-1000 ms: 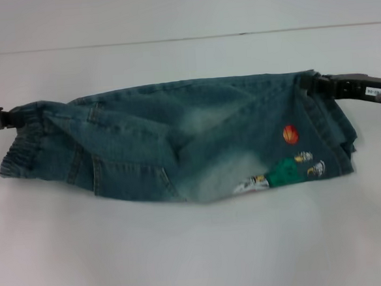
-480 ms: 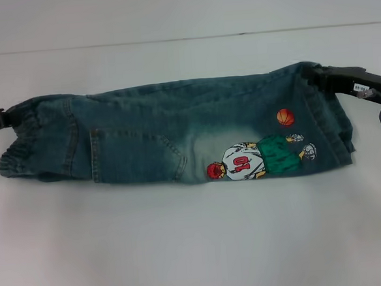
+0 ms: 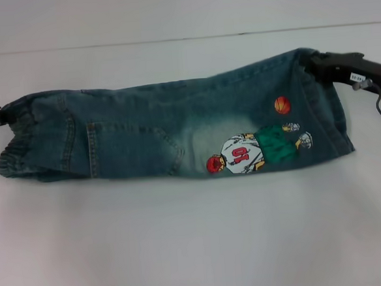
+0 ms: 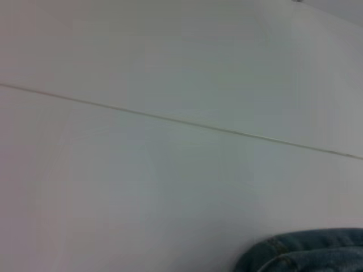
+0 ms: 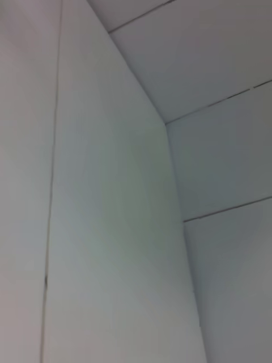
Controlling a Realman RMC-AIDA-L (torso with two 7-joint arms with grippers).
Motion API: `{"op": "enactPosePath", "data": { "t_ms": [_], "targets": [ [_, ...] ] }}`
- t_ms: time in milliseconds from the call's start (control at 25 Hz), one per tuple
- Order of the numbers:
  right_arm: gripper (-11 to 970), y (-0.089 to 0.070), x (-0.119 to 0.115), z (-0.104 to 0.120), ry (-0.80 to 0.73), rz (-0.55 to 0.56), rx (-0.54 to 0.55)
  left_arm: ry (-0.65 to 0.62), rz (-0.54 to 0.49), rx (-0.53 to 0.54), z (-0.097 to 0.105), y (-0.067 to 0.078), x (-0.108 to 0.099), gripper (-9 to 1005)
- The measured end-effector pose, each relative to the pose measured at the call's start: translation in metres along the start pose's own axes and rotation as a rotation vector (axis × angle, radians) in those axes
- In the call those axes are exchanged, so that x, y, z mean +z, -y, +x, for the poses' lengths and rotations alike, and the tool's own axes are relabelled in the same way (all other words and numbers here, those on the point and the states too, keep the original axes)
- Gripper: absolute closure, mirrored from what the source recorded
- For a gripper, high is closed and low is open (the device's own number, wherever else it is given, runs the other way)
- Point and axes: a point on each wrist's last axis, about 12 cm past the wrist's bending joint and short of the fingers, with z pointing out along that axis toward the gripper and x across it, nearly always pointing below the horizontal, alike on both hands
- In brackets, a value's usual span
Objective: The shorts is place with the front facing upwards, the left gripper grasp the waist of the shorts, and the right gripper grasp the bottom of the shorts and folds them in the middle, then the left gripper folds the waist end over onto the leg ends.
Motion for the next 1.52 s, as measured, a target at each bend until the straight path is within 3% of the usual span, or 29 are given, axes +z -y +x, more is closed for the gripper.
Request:
{"op": "enactPosePath", "data": {
  "t_ms": [400,760,1520],
  "targets": [
    [920,0.001,0.013,-0.014,-0.013,0.046,-0.099,0.014,-0.023,0.01,0.0,-0.005,-0.004,978],
    [888,-0.004,0.031,-0.021,-0.074,0.092,-0.201,0.0,-0.032,0.083,-0.001,0.001,0.003,977],
    [819,-0.016,0.051,-0.016,-0.187,0.122,-0.261,-0.035,-0.041,0.16,-0.007,0.012,0.013,978]
  ]
}}
